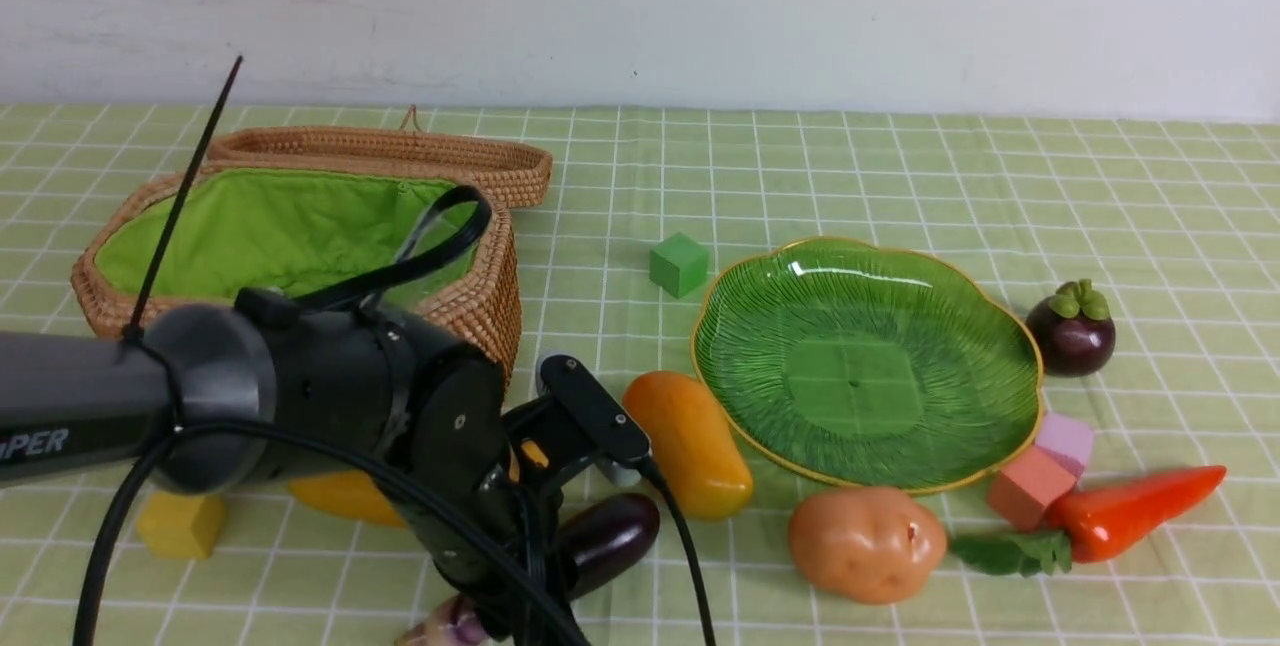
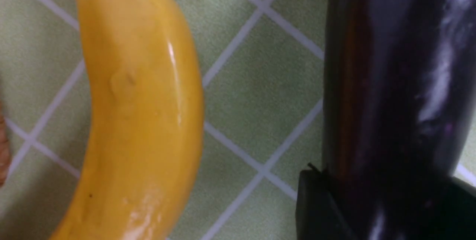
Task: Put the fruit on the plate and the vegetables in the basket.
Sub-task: Use the left arm to grab an eggplant and put it into the left basket
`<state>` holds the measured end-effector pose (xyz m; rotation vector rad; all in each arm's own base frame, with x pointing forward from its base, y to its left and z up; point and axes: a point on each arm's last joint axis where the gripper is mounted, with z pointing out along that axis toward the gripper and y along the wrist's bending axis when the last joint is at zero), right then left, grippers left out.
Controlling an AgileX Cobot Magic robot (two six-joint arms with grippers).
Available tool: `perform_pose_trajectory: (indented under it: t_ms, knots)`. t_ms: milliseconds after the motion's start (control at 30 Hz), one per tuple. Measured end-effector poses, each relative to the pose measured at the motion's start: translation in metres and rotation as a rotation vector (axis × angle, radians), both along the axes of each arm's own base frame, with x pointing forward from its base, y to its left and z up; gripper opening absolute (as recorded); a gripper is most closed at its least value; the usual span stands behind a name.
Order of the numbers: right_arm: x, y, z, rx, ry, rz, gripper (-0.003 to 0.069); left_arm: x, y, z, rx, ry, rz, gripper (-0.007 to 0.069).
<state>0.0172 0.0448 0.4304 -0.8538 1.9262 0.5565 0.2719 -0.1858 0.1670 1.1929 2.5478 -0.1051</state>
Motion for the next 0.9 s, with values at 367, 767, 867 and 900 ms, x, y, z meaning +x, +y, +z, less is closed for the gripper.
perform_pose_trajectory:
  t_ms: [367, 767, 867, 900]
  knots:
    - [0.0, 0.0, 0.0, 0.0, 0.0, 0.0, 0.0087, -0.026, 0.013, 0.056, -0.044, 0.016, 0.016, 0.0333]
    - [0.007, 0.002, 0.013, 0.107, -0.11, -0.04, 0.0096, -0.021, 0.059, 0.167, -0.143, -0.468, 0.06, 0.0333]
    - [0.008, 0.003, 0.019, 0.166, -0.152, -0.051, 0.0097, 0.005, 0.078, 0.179, -0.082, -0.535, 0.114, 0.0333]
    - [0.009, 0.003, 0.021, 0.186, -0.172, -0.059, 0.0097, 0.014, 0.083, 0.179, -0.061, -0.542, 0.127, 0.0333]
